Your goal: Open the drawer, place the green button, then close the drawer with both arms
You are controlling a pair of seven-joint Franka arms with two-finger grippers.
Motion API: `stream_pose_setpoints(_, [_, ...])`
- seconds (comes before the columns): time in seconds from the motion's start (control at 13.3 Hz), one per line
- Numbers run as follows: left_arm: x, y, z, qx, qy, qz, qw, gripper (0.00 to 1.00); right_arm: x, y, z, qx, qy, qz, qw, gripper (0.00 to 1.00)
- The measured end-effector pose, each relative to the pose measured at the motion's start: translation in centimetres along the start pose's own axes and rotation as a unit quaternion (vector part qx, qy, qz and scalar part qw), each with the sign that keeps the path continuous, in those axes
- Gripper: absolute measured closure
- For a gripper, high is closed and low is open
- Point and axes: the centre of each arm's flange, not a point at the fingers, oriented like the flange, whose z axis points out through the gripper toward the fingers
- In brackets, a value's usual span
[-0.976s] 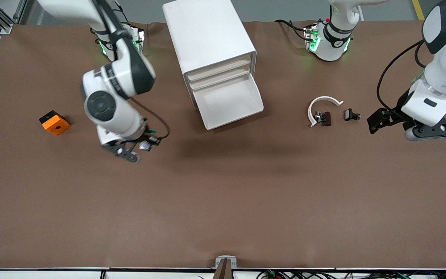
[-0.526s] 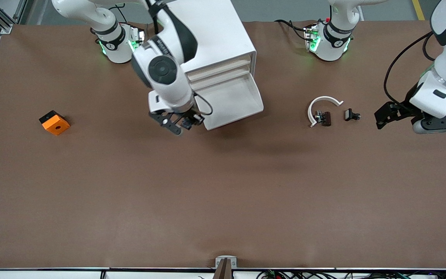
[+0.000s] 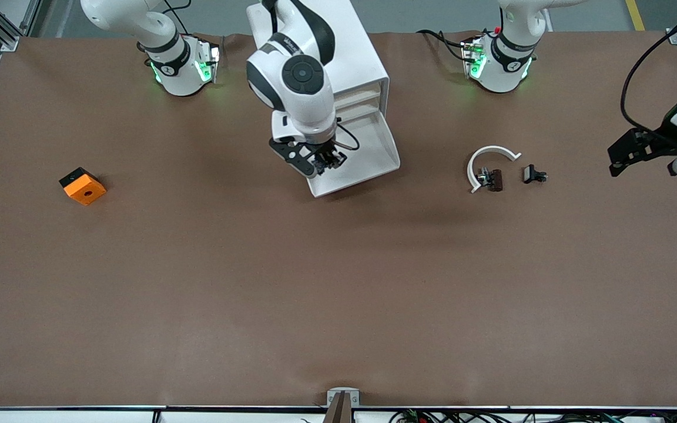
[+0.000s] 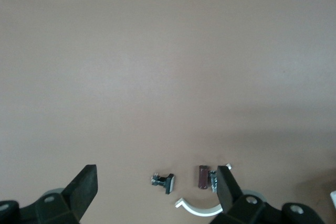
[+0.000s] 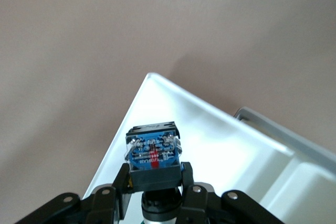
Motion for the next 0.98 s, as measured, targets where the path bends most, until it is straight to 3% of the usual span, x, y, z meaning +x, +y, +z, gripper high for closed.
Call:
stream_pose_setpoints(0.38, [-1.2, -1.2, -1.0, -0.018, -0.022, -0.002, 1.0, 0.0, -3.6, -0.6, 5.4, -0.013, 0.011, -0.022, 1.0, 0.59])
stream_pose_setpoints(0.98, [-2.5, -1.4, -2.5, -0.017, -0.031, -0.003, 0.999, 0.0, -5.0, -2.0, 7.9, -0.007, 0.013, -0.015, 1.0, 0.59])
